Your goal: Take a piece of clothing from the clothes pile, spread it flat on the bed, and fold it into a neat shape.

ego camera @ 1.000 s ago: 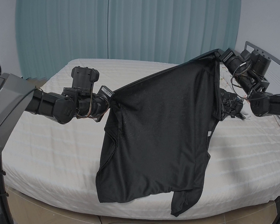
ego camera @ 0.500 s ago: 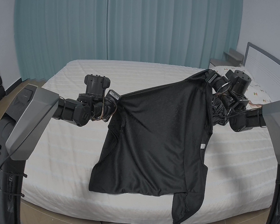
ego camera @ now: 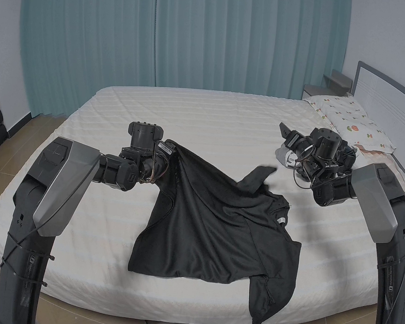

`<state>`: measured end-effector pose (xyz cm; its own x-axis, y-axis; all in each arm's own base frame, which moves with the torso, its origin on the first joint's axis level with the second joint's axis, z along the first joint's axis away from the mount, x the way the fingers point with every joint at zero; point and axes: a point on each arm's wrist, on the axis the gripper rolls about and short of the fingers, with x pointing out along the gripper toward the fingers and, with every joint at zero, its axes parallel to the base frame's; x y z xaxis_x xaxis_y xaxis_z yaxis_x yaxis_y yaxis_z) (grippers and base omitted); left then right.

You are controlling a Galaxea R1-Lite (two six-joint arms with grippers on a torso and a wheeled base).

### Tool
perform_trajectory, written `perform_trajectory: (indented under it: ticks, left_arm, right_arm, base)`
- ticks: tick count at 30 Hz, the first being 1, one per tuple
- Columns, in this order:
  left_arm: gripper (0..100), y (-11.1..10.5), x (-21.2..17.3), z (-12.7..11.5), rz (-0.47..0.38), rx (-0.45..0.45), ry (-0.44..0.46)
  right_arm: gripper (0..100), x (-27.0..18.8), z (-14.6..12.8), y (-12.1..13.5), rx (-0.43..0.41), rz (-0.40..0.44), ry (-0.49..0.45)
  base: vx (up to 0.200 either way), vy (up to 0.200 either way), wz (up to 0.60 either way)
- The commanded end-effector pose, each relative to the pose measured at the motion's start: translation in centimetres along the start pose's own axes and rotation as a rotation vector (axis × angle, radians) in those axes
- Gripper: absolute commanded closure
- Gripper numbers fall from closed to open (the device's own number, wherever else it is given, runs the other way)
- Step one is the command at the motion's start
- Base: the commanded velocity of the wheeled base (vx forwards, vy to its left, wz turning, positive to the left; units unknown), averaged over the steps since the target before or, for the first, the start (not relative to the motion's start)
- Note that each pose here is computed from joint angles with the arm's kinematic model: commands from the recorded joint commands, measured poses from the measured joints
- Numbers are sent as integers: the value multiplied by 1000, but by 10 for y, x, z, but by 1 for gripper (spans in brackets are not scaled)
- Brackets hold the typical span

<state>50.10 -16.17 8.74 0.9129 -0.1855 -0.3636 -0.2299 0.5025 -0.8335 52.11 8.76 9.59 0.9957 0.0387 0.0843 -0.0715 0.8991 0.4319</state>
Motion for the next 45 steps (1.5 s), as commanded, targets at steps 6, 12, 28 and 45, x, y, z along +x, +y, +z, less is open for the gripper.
perform_trajectory:
  ticks: [6,12,28,45]
  left_arm:
    - [0,23,13,-1,94,83,11]
    - [0,25,13,0,124,133,-7]
    - [0,47,-1,69,323,397,49]
    - [0,56,-18,88,246,358,341]
  right_arm:
    - [0,-16,-28,-37,-21,-90,147]
    - [0,-36,-30,-41,-15,-105,214]
    - [0,-128,-76,-66,-1,-75,495]
    - [0,-184,-89,-78,17,-47,591]
  base:
    - [0,0,0]
    - [0,0,0]
    - [0,0,0]
    - [0,0,0]
